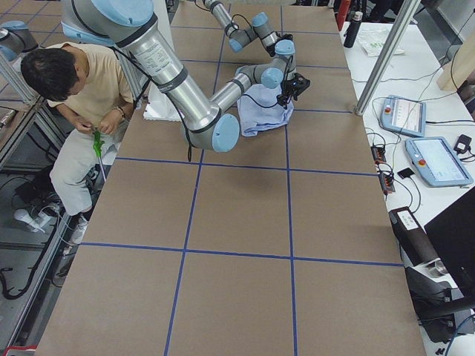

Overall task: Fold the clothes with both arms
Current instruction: 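Raise the left gripper away while the right gripper presses the fold flat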

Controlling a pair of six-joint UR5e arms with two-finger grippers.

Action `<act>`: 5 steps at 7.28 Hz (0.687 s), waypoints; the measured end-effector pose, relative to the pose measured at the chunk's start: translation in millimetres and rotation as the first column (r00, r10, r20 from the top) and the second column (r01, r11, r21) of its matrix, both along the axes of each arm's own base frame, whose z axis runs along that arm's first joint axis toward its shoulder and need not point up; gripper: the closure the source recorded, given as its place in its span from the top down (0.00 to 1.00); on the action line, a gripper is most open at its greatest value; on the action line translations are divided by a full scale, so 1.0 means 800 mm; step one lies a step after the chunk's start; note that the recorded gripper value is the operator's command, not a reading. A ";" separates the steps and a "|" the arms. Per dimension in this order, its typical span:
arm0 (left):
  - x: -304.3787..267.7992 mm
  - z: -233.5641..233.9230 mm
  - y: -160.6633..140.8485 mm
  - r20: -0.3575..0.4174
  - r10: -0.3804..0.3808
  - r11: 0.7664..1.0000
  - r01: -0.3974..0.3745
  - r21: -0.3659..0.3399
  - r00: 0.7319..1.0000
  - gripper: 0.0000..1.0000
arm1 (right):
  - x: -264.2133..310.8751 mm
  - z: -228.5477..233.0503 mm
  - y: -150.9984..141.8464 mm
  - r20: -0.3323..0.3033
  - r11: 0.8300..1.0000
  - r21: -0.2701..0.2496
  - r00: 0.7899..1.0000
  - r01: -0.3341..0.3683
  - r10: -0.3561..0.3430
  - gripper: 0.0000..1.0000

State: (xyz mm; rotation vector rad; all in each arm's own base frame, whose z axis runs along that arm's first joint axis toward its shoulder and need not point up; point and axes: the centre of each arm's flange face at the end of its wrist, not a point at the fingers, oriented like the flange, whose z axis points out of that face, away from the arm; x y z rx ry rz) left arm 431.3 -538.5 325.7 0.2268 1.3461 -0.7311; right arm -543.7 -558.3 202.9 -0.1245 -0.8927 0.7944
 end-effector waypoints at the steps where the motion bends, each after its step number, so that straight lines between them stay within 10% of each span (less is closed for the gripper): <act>1: -0.012 -0.002 -0.006 0.002 0.014 1.000 -0.014 0.009 1.000 0.67 | -0.017 0.006 0.016 -0.008 1.000 -0.002 1.000 0.016 -0.016 0.00; 5: -0.060 -0.004 -0.023 0.017 0.037 0.998 -0.038 0.044 0.999 0.67 | -0.060 0.051 0.029 -0.071 0.998 0.052 0.997 0.036 -0.032 0.00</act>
